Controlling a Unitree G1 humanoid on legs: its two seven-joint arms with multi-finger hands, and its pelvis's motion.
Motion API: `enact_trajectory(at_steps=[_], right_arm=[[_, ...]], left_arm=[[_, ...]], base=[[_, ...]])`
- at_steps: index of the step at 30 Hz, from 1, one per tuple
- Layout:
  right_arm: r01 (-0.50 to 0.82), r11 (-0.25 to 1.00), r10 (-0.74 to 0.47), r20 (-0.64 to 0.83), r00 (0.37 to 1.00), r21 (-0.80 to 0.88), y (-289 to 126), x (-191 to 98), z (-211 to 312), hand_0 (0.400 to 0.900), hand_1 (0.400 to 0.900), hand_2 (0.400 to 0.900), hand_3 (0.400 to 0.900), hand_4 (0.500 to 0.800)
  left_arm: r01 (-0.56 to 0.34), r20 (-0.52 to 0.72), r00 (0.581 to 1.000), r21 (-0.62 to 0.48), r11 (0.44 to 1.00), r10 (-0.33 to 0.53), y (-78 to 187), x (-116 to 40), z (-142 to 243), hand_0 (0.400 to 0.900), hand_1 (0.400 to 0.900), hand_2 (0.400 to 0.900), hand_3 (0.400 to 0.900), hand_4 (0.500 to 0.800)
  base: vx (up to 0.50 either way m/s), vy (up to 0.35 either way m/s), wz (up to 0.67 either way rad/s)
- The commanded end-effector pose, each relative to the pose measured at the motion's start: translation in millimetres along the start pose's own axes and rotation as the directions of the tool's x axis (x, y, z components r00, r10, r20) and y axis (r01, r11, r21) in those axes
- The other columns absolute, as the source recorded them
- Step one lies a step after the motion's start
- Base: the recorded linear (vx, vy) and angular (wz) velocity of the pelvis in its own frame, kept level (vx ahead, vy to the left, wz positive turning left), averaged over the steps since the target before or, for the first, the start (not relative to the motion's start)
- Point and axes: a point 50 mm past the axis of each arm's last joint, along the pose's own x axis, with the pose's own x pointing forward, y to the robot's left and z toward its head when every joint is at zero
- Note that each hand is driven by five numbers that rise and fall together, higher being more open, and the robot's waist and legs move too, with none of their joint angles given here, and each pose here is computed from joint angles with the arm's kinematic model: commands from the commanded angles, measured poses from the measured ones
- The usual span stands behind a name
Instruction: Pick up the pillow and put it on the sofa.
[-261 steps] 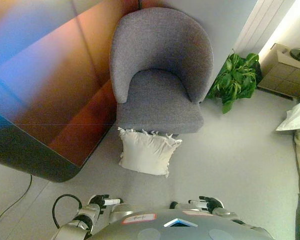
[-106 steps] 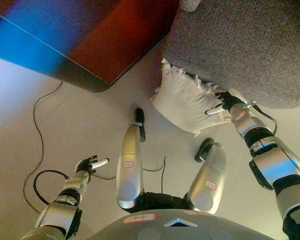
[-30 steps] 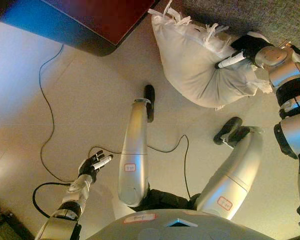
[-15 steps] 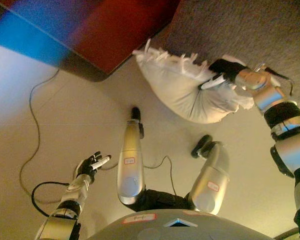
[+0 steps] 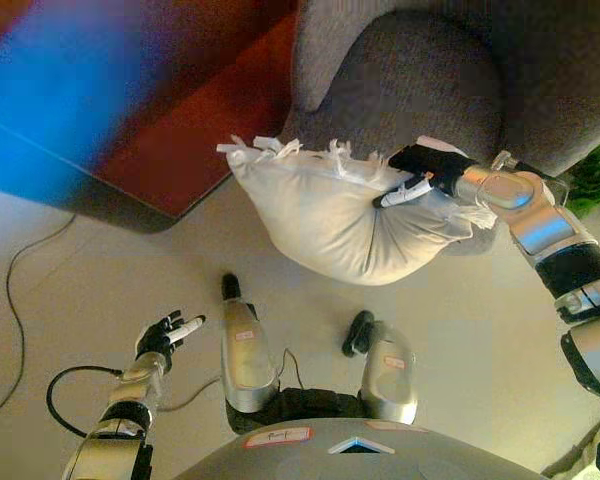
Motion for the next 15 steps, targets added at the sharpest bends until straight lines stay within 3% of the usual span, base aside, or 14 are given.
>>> enact_trajectory(at_steps=[1, 7, 12, 15], right_arm=[[0.192, 0.978, -0.206, 0.253, 0.945, 0.077, -59, -31, 43, 0.400, 0.400, 0.400, 0.400, 0.500], [0.216, 0.971, -0.233, 0.218, 0.948, 0.100, -75, -42, 40, 0.400, 0.400, 0.400, 0.400, 0.500], [0.271, 0.948, -0.293, 0.127, 0.948, 0.165, -85, -57, 14, 0.400, 0.400, 0.400, 0.400, 0.500], [0.287, 0.940, -0.310, 0.113, 0.944, 0.185, -94, -59, 5, 0.400, 0.400, 0.400, 0.400, 0.500]], left_arm=[[-0.072, -0.124, 0.988, 0.156, 0.985, 0.092, 28, -10.5, -40, 0.900, 0.900, 0.900, 0.900, 0.800], [-0.065, -0.210, 0.973, 0.147, 0.987, 0.095, 34, -20.1, -70, 0.900, 0.900, 0.900, 0.900, 0.800], [-0.039, -0.207, 0.975, 0.209, 0.977, 0.083, 31, -19.5, -71, 0.900, 0.900, 0.900, 0.900, 0.800], [-0.046, -0.192, 0.977, 0.212, 0.976, 0.088, 32, -16.5, -64, 0.900, 0.900, 0.900, 0.900, 0.800]], base=[[0.197, -0.303, -0.08], [0.317, -0.086, -0.10], [0.494, 0.017, 0.21], [0.415, 0.138, -0.24]])
